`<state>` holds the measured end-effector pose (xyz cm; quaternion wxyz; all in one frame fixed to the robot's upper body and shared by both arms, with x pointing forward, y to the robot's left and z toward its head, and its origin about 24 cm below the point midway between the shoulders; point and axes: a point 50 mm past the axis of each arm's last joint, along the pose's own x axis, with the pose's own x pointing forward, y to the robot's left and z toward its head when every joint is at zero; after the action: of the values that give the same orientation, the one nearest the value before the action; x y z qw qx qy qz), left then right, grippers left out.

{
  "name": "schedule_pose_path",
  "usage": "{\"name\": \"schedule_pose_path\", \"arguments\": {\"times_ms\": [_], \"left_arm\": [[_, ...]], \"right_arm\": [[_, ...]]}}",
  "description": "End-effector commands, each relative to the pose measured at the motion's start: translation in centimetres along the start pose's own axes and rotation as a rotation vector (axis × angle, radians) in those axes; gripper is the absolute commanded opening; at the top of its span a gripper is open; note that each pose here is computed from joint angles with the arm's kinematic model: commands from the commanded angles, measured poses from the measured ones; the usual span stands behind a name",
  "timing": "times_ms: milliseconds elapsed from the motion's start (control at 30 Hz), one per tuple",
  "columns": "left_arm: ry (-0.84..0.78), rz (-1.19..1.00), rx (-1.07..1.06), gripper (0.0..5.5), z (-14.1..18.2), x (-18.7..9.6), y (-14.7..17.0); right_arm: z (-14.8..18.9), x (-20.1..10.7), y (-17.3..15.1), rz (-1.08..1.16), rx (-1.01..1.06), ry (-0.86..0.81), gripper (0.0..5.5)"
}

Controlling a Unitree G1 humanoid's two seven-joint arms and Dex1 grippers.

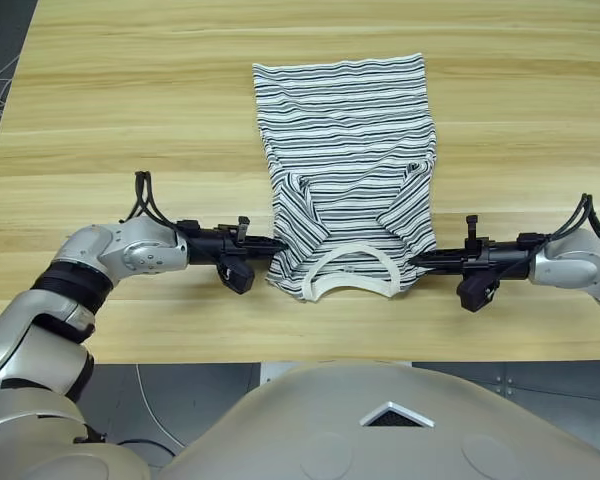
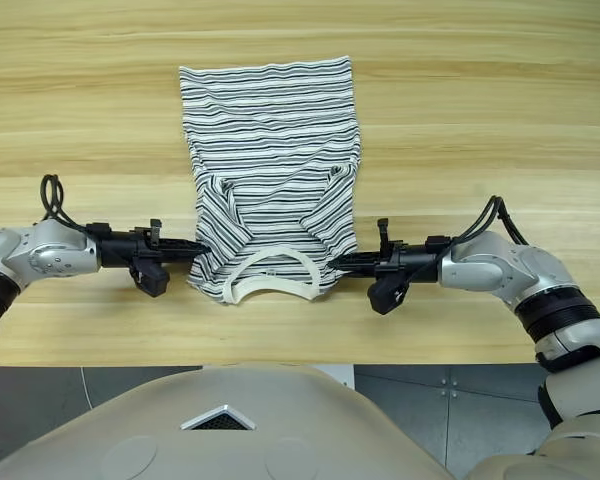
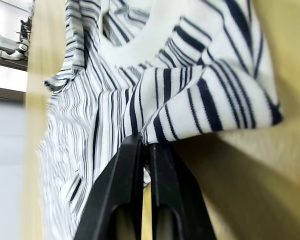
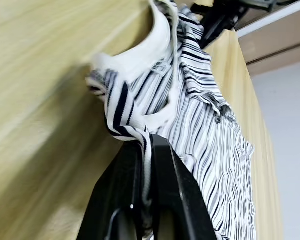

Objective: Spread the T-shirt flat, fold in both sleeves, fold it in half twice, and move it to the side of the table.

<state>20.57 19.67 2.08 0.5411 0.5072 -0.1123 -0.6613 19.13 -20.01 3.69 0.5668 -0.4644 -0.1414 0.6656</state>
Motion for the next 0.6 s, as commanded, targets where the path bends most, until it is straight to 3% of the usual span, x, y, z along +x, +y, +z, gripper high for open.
{"name": "schedule_pose_path", "arguments": {"times_ms": [33, 133, 300, 600], "left_arm": [[0.044, -0.083, -0.146, 0.10, 0.8, -1.3, 2.4], [0.010, -0.150, -0.303, 0.10, 2.4, -2.2, 4.2], [0.006, -0.233, -0.343, 0.10, 3.9, -4.2, 7.3], [-0.013, -0.347, -0.400, 0.10, 5.1, -5.5, 7.1]], "right_arm": [[0.0, -0.7, -0.5, 0.032, 0.095, 0.021, 0.10], [0.4, -1.1, -1.1, 0.074, 0.173, 0.015, 0.10], [2.0, -1.5, -1.8, 0.186, 0.360, -0.032, 0.10], [4.7, -2.2, -2.2, 0.314, 0.603, -0.124, 0.10]]}}
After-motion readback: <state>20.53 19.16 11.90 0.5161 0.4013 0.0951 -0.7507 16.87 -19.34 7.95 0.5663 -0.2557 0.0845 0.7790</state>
